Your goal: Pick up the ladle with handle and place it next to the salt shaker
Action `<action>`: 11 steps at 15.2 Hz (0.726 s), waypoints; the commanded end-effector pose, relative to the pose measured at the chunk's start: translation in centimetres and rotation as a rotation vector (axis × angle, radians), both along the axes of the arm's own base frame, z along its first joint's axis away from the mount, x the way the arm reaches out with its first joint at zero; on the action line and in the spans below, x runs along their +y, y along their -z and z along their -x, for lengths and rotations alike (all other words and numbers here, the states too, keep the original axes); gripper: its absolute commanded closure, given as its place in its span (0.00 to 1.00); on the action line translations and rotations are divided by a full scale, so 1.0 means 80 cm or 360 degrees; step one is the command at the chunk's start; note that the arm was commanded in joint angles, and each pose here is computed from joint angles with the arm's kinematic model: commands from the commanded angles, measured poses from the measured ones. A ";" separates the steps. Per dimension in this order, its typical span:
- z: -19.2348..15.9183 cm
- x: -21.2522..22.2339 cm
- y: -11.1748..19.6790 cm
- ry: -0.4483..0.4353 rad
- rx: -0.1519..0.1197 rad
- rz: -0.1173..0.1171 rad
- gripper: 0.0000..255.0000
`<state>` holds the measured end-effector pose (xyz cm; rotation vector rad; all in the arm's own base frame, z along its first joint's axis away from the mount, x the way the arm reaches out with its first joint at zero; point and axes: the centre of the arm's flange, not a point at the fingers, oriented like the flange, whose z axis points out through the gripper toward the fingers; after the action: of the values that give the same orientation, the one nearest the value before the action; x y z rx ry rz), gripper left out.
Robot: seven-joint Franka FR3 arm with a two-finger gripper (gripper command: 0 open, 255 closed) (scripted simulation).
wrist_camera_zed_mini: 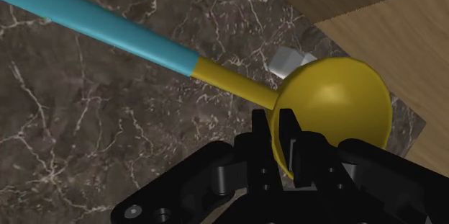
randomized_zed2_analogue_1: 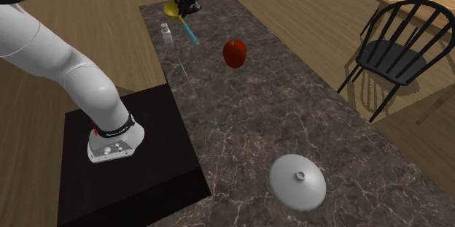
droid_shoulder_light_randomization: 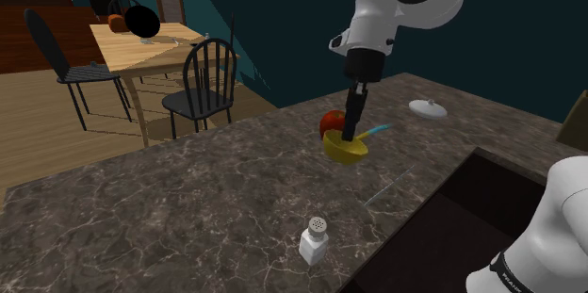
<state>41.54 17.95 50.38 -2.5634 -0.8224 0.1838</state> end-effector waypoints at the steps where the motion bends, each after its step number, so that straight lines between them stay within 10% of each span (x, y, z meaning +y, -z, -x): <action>1: -0.004 0.037 -0.001 0.0001 0.0001 -0.0001 1.00; 11: -0.021 0.201 -0.001 0.0001 0.0001 -0.0001 1.00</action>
<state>43.30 32.77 50.40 -2.5630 -0.8228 0.1838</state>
